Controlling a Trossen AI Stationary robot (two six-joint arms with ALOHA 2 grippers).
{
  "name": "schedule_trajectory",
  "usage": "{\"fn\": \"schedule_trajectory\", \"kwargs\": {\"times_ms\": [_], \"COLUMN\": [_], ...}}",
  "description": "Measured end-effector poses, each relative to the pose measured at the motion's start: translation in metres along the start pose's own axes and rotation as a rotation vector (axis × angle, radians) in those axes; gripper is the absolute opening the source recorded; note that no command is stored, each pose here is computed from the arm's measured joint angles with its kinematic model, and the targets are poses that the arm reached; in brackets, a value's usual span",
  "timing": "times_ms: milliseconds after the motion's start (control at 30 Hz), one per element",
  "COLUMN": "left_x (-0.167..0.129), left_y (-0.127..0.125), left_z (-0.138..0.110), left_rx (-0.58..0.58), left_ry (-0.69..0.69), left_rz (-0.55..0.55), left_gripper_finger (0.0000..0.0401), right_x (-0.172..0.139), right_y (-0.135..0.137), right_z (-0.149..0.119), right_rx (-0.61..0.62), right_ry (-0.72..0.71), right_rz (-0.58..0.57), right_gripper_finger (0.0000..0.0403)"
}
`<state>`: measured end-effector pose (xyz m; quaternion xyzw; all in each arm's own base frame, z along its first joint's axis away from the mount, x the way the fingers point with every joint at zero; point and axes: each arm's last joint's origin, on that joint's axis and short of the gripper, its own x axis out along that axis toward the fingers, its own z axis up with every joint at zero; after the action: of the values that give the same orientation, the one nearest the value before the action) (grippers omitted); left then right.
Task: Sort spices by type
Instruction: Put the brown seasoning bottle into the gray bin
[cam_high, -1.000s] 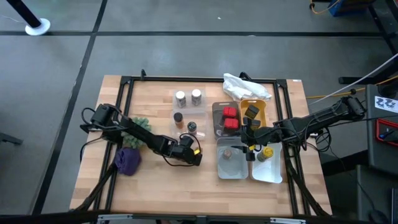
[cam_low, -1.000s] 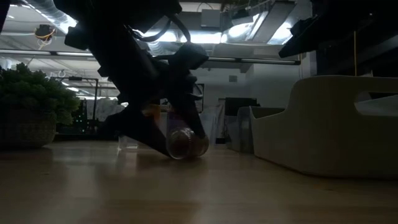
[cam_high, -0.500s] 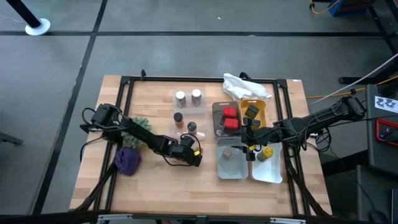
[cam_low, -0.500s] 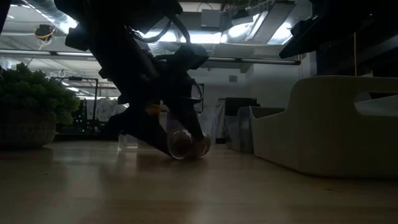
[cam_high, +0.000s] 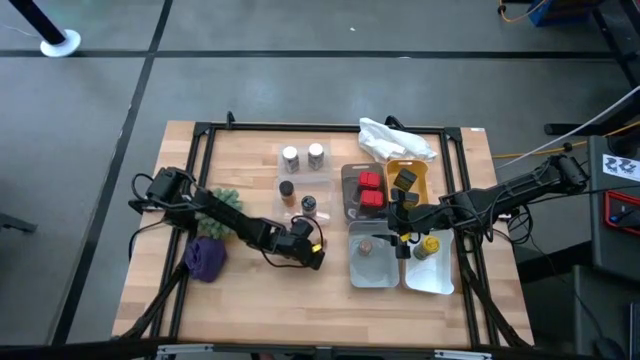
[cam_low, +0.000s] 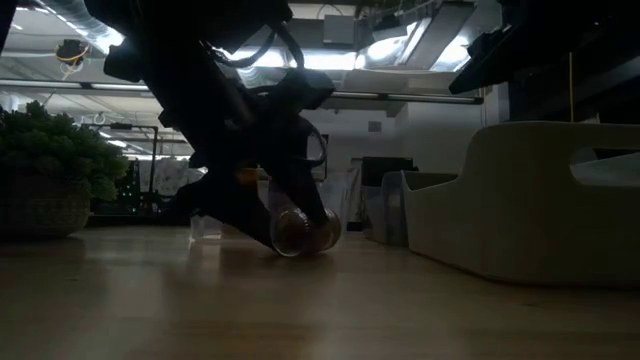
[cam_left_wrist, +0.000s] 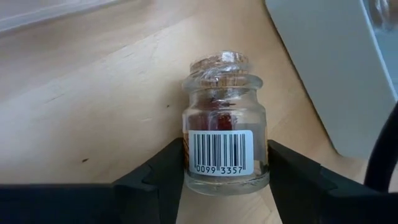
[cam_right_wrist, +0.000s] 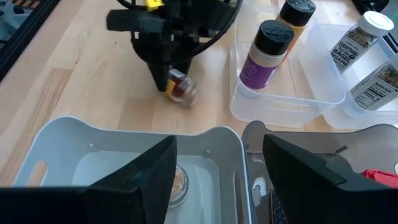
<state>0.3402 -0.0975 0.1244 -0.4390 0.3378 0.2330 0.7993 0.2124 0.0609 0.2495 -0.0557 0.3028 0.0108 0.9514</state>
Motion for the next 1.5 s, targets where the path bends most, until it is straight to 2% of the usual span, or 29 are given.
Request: {"fn": "schedule_trajectory", "kwargs": {"times_ms": [167,400,700,933,1500], "left_x": [-0.005,-0.013,-0.019,-0.021,-0.023], "left_y": [-0.011,-0.028,-0.045,-0.048,-0.051], "left_z": [-0.003,-0.003,0.009,0.013,0.010], "left_rx": [0.072,0.137,0.231,0.287,0.410], "left_ry": [-0.010,-0.058,-0.181,-0.224,-0.255], "left_rz": [-0.095,-0.243,-0.415,-0.445,-0.456], "left_gripper_finger": [0.0177,0.0181,0.0181,0.0181,0.0180], "right_x": [0.000,0.000,0.008,0.030,0.059], "right_y": [0.000,0.002,0.006,0.014,0.023], "right_z": [0.000,0.000,0.005,0.011,0.011], "right_rx": [0.000,0.001,0.011,0.021,-0.046], "right_ry": [0.001,0.005,-0.037,-0.102,-0.144], "right_rz": [0.004,0.084,0.107,0.179,0.214], "right_gripper_finger": [0.0239,0.0239,0.0239,0.0239,0.0239]}}
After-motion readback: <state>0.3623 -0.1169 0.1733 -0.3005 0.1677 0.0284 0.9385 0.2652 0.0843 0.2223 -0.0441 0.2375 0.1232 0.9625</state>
